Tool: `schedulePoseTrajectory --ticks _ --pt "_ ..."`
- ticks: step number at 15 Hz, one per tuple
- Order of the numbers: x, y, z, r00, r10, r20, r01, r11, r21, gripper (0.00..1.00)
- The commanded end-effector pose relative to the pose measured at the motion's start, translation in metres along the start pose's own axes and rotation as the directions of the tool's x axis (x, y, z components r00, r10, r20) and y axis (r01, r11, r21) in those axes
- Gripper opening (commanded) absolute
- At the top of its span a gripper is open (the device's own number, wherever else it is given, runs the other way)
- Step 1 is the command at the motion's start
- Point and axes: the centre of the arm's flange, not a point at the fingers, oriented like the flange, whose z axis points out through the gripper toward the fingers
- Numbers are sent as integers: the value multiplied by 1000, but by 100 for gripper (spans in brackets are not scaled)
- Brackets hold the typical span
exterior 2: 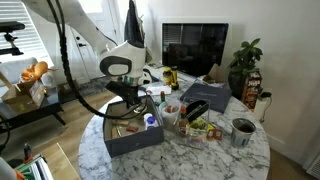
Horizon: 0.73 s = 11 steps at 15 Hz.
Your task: Pick up one red ketchup sachet from the white paper towel and put it in the box
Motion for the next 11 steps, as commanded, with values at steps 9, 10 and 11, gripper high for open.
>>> schedulePoseTrajectory --ticks 9,10,11 --pt "52 13 -107 990 -139 21 123 931 345 71" --pt "41 1 -69 994 -92 58 73 959 274 78" --pt "47 4 -87 994 -99 37 85 956 283 60"
